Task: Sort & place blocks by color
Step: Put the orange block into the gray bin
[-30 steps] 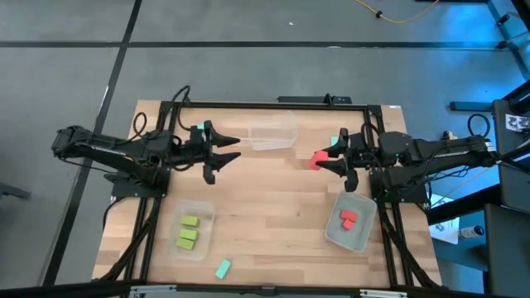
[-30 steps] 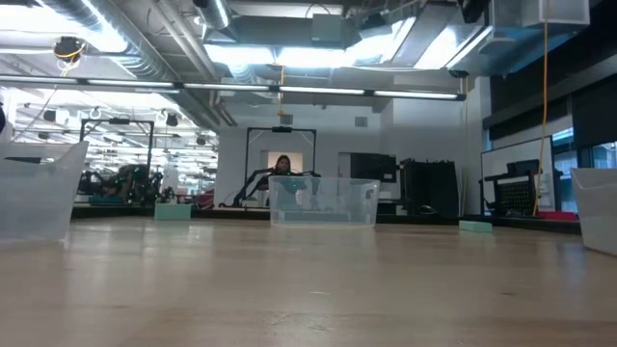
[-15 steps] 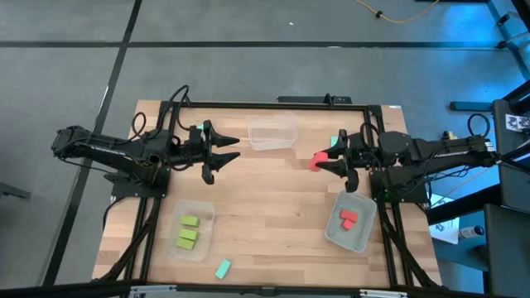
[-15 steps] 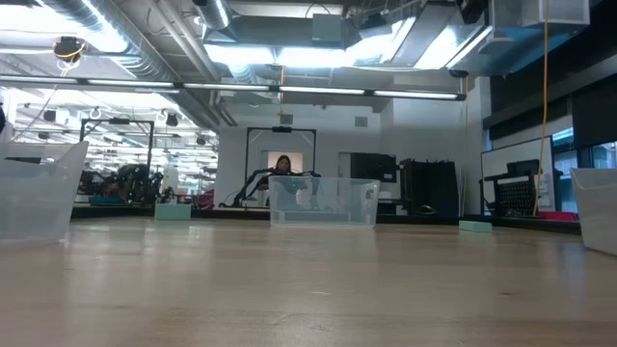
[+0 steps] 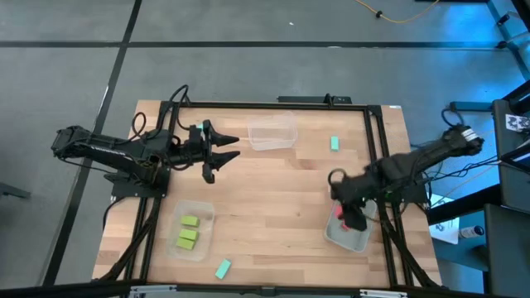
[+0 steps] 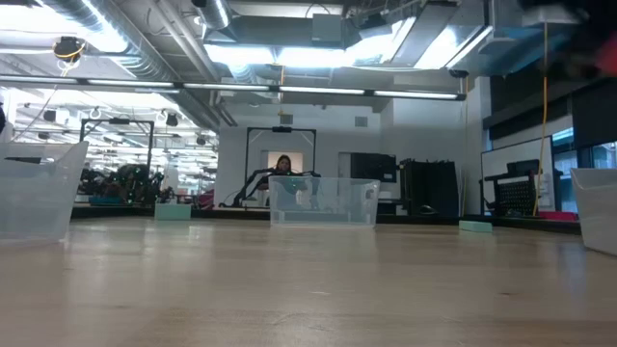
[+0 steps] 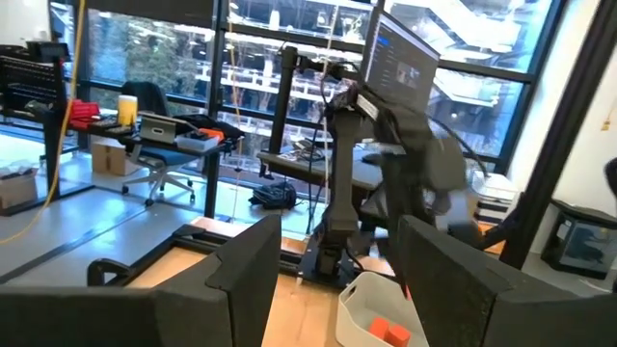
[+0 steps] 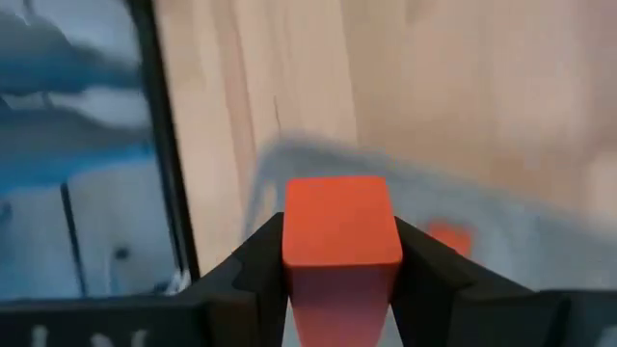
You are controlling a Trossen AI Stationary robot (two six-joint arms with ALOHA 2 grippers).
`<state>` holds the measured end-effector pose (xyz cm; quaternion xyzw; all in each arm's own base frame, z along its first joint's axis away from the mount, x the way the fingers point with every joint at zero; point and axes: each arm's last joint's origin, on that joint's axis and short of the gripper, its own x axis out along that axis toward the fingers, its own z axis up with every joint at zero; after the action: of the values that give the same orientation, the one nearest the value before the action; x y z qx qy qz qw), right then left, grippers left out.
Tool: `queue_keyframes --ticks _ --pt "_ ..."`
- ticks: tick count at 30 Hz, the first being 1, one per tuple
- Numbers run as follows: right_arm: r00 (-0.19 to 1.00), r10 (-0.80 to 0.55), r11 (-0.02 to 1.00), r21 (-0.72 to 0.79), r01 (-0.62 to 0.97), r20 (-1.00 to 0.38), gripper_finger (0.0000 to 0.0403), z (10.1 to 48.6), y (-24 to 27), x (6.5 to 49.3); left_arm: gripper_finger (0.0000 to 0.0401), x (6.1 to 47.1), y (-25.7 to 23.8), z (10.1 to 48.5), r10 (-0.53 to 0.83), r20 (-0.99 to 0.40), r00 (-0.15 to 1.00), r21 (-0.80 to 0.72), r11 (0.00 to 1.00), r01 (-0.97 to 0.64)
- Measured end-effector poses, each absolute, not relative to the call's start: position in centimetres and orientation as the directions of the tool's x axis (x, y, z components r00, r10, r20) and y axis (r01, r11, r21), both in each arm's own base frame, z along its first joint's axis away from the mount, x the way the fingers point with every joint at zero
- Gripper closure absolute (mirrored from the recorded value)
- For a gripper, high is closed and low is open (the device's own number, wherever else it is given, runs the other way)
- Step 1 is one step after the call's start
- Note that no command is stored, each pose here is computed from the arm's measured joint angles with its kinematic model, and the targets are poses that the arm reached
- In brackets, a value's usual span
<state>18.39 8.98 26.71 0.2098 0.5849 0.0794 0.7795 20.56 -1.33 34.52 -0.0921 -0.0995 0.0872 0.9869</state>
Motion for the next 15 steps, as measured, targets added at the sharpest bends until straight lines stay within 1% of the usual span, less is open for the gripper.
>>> queue_keyframes --ticks 2,5,9,12,15 --pt "0.223 0.385 0.892 0.423 0.159 -0.896 0.0267 24.5 9.7 17.8 0.0199 20.6 -1.3 34.5 0.194 0.18 0.964 -0.2 0.967 -0.157" --pt "0.177 0.399 0.871 0.432 0.233 -0.9 0.0267 21.6 10.1 17.0 0.0199 20.6 -1.3 34.5 0.198 0.18 0.963 -0.2 0.966 -0.162" --pt "0.22 0.431 0.813 0.483 0.326 -0.875 0.0267 19.4 10.3 16.9 0.0199 20.6 -1.3 34.5 0.203 0.179 0.963 -0.201 0.965 -0.166" --pt "0.26 0.462 0.774 0.528 0.35 -0.848 0.0267 18.7 10.5 17.1 0.0199 20.6 -1.3 34.5 0.203 0.179 0.963 -0.201 0.965 -0.166" --pt "0.24 0.456 0.766 0.515 0.385 -0.857 0.0267 18.1 10.5 16.9 0.0199 20.6 -1.3 34.5 0.203 0.179 0.963 -0.201 0.965 -0.166"
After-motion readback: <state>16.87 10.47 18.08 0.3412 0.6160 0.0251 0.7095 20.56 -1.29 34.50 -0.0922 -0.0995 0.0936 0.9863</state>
